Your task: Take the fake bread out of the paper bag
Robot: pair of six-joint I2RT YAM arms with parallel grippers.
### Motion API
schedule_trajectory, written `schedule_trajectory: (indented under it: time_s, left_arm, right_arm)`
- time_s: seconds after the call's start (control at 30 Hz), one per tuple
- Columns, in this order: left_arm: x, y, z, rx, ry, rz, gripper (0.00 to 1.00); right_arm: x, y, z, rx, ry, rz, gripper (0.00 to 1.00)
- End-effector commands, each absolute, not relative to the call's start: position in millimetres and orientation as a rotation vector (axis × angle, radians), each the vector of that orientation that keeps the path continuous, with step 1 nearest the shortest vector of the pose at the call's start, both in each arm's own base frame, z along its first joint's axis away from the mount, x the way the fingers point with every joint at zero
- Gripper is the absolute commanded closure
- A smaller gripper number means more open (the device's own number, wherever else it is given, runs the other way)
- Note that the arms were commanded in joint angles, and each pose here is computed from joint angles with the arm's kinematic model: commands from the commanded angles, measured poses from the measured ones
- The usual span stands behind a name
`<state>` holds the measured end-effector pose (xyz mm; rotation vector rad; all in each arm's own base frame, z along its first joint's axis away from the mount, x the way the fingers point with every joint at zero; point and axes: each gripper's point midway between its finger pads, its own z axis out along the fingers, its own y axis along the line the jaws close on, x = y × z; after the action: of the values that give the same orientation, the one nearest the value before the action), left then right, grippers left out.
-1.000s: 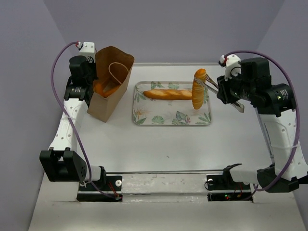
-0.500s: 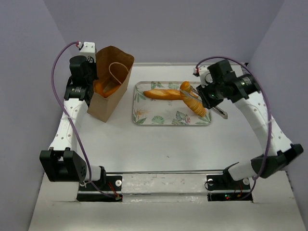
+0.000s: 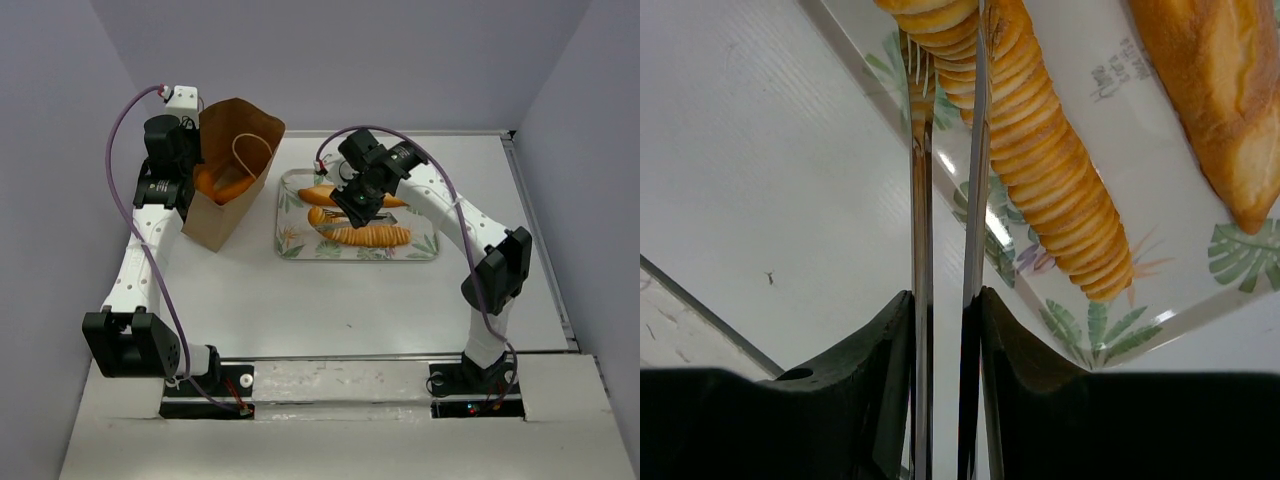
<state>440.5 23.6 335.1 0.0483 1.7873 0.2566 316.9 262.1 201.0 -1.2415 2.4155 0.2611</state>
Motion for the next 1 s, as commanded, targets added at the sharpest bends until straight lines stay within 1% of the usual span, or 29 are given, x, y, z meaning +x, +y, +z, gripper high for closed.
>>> schedule_trajectory:
  time_s: [0.0, 0.03, 0.1, 0.13, 0.17, 0.23, 0.27, 0.33, 0.43, 0.57, 0.77, 0.97]
  left_arm:
    - [442.4, 19.4, 370.9, 0.044, 1.658, 0.242, 1.0]
    - [442.8, 19.4, 370.2, 0.044, 1.659, 0.242, 1.0]
    - [442.5, 19.0, 369.3, 0.043, 1.661, 0.238, 1.0]
    - [442.8, 19.2, 367.2, 0.043, 1.665, 0.24, 1.0]
    - [442.4, 19.6, 367.9, 0.042, 1.664, 0.242, 1.0]
    - [441.8, 20.3, 367.4, 0.043, 1.665, 0.247, 1.0]
    - [441.2, 20.5, 368.4, 0.041, 1.664, 0.248, 1.0]
    - [440.6, 21.5, 368.0, 0.039, 1.666, 0.251, 1.0]
    - [440.5, 21.7, 366.9, 0.037, 1.669, 0.251, 1.0]
    - [440.7, 20.1, 365.0, 0.038, 1.676, 0.239, 1.0]
    - [439.0, 19.6, 363.3, 0.04, 1.683, 0.236, 1.0]
    - [438.9, 14.0, 364.1, 0.06, 1.684, 0.21, 1.0]
  right_arm:
    - [342.7, 298.4, 214.4, -1.247, 2.241, 0.368, 0.95]
    - [342.5, 299.4, 210.1, -1.258, 2.246, 0.372, 0.94]
    - [347.9, 314.0, 205.3, -1.278, 2.203, 0.401, 0.85]
    - [350.8, 318.0, 205.4, -1.282, 2.188, 0.41, 0.78]
    - [353.0, 321.4, 205.3, -1.291, 2.171, 0.419, 0.73]
    - [351.1, 327.2, 198.3, -1.318, 2.171, 0.43, 0.67]
    - [350.4, 327.5, 196.9, -1.319, 2.179, 0.434, 0.61]
    - [348.0, 328.7, 194.0, -1.324, 2.187, 0.452, 0.55]
    - [347.0, 327.0, 188.1, -1.325, 2.199, 0.446, 0.5]
    - [349.8, 325.6, 186.3, -1.317, 2.204, 0.425, 0.45]
    - [353.5, 322.4, 189.7, -1.287, 2.213, 0.393, 0.45]
    - [356.7, 313.5, 211.2, -1.209, 2.196, 0.34, 0.46]
